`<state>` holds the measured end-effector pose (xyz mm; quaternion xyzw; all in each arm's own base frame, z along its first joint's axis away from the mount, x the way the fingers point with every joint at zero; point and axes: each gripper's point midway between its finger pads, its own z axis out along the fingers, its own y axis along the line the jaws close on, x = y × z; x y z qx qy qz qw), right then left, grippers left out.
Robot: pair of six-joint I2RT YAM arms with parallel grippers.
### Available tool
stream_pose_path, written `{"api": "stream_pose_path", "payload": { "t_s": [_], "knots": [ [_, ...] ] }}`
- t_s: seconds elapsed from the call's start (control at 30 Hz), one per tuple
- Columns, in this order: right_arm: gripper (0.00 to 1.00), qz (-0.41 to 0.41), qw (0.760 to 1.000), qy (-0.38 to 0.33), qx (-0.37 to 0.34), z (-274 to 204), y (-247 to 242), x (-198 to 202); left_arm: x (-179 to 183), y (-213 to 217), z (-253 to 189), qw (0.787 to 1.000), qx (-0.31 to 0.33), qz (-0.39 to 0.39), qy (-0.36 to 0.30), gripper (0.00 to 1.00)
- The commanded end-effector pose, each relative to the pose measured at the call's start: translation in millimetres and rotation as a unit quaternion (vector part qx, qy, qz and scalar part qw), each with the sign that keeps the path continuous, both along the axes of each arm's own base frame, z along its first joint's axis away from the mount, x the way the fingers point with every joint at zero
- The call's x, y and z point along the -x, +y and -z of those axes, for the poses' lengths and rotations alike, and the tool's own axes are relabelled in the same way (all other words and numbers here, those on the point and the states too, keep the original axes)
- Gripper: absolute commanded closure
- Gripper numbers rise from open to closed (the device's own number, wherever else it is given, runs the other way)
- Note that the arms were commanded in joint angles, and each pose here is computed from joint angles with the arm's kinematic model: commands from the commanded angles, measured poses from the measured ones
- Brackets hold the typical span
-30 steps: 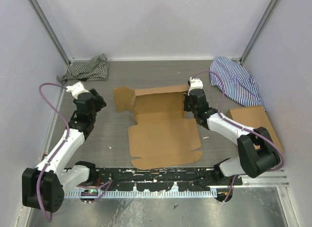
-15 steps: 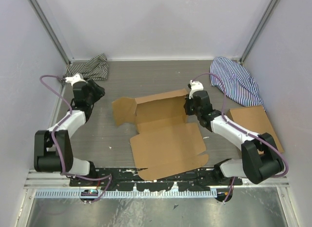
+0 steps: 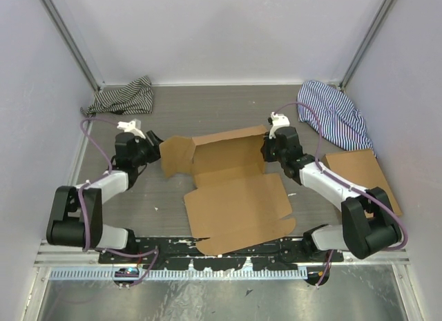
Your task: Fold the paper box
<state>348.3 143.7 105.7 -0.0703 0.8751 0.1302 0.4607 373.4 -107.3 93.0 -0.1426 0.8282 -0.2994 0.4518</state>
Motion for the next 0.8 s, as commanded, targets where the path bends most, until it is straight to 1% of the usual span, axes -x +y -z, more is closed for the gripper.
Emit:
{"api": "stream_pose_path", "payload": {
  "t_s": [0.0, 0.03, 0.07, 0.2, 0.3, 0.4, 0.57, 0.77],
  "knots": [
    [0.99, -0.003, 0.999, -0.029, -0.029, -26, 10, -16, 15, -23, -37, 0.996, 0.002, 0.058, -0.068, 0.40],
    [0.99, -0.003, 0.999, -0.028, -0.029, -25, 10, -16, 21, -27, -35, 0.996, -0.003, 0.064, -0.066, 0.40],
    [0.99, -0.003, 0.999, -0.028, -0.030, -25, 10, -17, 28, -31, -45, 0.994, -0.007, 0.070, -0.081, 0.40],
    [0.99, -0.005, 0.999, -0.025, -0.029, -23, 11, -17, 56, -50, -56, 0.990, -0.019, 0.100, -0.099, 0.40],
    [0.99, -0.008, 0.999, -0.024, -0.030, -24, 13, -18, 74, -63, -62, 0.987, -0.028, 0.122, -0.101, 0.40],
    [0.99, -0.009, 0.999, -0.026, -0.033, -26, 14, -17, 90, -68, -62, 0.986, -0.037, 0.129, -0.103, 0.40],
    [0.99, -0.016, 0.999, -0.028, -0.041, -28, 17, -16, 102, -68, -46, 0.987, -0.042, 0.130, -0.086, 0.40],
    [0.99, -0.015, 0.999, -0.028, -0.039, -30, 16, -15, 116, -70, -45, 0.988, -0.035, 0.134, -0.073, 0.42]
  ]
}}
